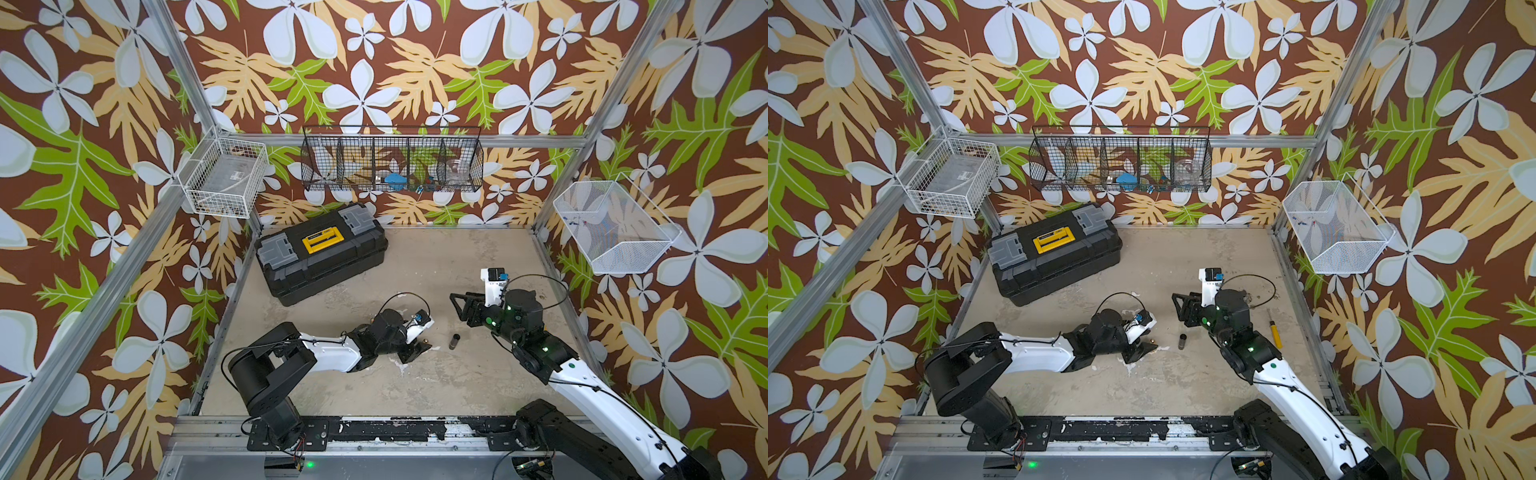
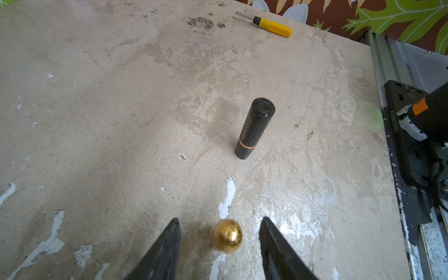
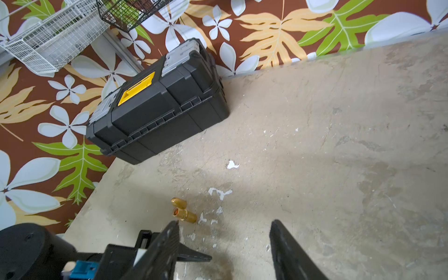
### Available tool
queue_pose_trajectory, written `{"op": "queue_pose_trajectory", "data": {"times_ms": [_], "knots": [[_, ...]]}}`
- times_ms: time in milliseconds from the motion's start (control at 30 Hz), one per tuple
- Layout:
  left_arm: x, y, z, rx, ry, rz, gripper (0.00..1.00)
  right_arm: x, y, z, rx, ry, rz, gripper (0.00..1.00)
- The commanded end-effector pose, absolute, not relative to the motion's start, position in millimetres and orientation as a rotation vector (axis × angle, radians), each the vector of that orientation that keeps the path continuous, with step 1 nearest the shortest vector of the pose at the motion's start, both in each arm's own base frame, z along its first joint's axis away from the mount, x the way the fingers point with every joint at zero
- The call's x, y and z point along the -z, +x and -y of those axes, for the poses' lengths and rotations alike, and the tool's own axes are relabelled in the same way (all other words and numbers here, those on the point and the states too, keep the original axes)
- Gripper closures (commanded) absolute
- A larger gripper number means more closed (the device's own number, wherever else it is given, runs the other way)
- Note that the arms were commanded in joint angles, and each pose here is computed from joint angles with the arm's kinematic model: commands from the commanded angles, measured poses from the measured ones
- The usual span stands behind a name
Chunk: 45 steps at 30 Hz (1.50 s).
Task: Open the lipstick cap
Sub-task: Pick up the lipstick at the center of the board.
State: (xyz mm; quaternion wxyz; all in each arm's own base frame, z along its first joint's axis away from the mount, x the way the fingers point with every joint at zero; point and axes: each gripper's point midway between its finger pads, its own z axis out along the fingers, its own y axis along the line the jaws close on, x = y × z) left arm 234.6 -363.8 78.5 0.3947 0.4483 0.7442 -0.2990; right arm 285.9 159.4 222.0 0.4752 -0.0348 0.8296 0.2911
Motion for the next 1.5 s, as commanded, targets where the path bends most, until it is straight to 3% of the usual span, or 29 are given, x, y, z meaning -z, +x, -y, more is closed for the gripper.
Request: {"op": "queue_pose_trajectory", "data": {"times_ms": [0,400,800,1467], "knots": [[-74.5,230.8,364.8,0.760,1.172,-1.888,0.47,-197.9,263.4,-155.1,-0.710,-0.087,-2.177,0.39],[-71.8,232.7,369.4,0.773,1.160,-1.895,0.55,-194.8,249.3,-157.6,-0.779,-0.115,-2.126,0.40],[-68.4,234.7,371.1,0.752,1.167,-1.898,0.56,-185.1,249.0,-158.2,-0.777,-0.122,-2.135,0.39],[-83.6,238.3,369.7,0.734,1.139,-1.860,0.77,-182.8,248.9,-161.5,-0.791,-0.140,-2.140,0.39]]}}
